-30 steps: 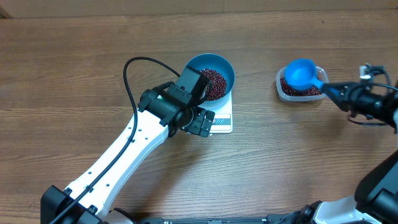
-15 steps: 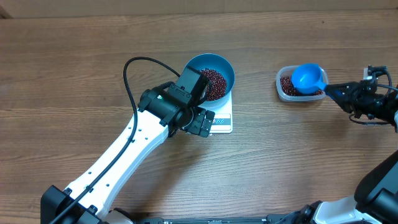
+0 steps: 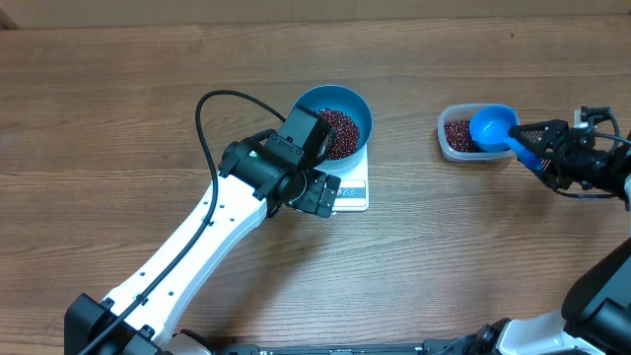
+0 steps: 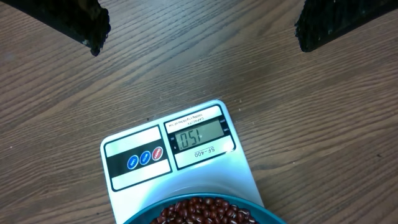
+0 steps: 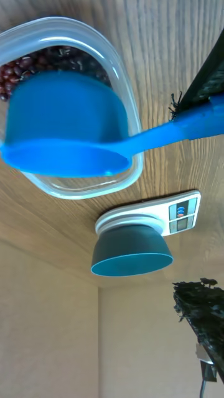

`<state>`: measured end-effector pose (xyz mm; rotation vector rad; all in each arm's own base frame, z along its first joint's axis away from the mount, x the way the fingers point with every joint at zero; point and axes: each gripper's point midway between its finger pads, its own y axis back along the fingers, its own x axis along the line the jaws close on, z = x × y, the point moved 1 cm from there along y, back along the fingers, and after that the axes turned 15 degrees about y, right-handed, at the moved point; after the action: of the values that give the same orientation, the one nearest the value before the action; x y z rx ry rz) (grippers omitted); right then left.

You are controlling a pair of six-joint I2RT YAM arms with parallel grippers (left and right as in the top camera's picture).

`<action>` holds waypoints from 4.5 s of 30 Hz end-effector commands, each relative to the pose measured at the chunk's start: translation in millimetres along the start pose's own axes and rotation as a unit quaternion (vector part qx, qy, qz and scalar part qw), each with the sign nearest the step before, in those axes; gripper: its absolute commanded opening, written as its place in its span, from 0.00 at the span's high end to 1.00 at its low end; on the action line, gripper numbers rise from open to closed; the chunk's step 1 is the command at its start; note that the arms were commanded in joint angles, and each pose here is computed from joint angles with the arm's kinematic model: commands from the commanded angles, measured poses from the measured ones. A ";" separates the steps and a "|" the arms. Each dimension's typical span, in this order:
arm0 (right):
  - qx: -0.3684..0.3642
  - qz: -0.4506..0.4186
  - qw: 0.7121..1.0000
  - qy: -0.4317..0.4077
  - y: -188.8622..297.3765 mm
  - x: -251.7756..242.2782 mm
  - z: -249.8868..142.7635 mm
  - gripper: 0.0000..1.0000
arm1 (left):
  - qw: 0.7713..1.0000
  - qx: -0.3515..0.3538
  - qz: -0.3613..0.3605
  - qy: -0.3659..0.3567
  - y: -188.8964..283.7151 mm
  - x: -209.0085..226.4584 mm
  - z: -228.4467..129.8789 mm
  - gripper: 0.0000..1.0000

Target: Scoop item into bowl and weigh 150g on scale

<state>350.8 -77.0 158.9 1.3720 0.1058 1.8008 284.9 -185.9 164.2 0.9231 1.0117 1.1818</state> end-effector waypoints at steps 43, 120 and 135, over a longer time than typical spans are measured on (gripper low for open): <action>-0.005 -0.256 0.966 0.043 66.0 70.6 -7.4 0.00 | 1.000 -0.012 -0.010 0.004 9.2 -1.0 3.2 0.01; -0.075 -0.136 0.769 0.620 28.6 166.2 -132.7 0.00 | 1.000 -0.012 -0.010 0.004 9.2 -1.0 3.2 0.01; -0.239 -0.074 0.693 0.676 -8.2 133.3 -162.7 0.00 | 1.000 -0.012 -0.010 0.004 9.2 -1.0 3.2 0.00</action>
<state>220.1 78.8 193.2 -0.4987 0.5098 2.0897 285.0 -185.9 164.3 0.9228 1.0115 1.1818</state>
